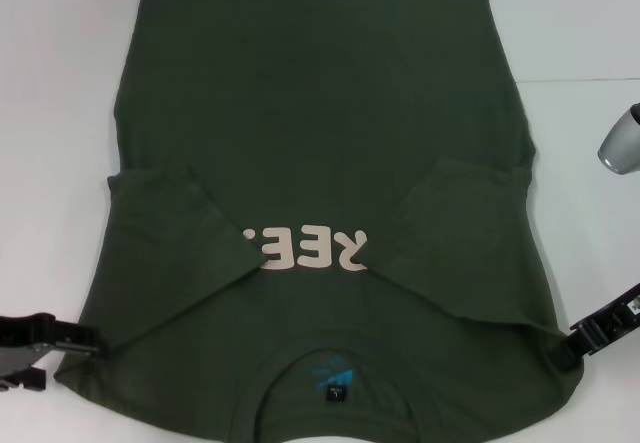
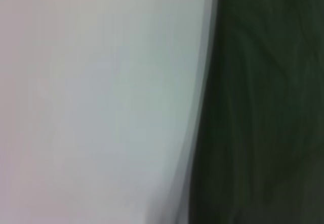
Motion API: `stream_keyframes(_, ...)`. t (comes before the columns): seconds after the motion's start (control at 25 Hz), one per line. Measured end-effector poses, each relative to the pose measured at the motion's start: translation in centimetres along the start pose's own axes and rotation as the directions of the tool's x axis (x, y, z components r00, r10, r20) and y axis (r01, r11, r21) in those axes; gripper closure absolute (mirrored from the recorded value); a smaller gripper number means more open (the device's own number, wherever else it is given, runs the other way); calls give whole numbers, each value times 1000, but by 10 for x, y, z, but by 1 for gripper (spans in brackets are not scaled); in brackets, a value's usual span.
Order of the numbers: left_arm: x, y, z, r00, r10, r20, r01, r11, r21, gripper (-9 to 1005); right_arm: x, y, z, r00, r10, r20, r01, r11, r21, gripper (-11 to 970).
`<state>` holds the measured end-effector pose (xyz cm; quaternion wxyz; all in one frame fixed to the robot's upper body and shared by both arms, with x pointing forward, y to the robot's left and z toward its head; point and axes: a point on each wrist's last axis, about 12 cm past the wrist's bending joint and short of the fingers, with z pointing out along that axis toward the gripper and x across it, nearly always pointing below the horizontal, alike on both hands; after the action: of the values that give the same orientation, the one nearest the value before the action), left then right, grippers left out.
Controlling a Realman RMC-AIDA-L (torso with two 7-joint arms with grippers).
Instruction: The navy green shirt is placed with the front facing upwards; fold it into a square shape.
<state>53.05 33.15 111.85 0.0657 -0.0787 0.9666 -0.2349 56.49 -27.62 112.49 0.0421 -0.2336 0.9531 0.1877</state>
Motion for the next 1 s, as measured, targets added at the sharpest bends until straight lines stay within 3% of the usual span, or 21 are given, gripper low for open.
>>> stream_keyframes(1.0, -4, -4, 11, 1000, 17, -13, -17, 1000, 8, 97, 3, -1, 0, 1000, -8, -4, 8, 1000, -4, 903)
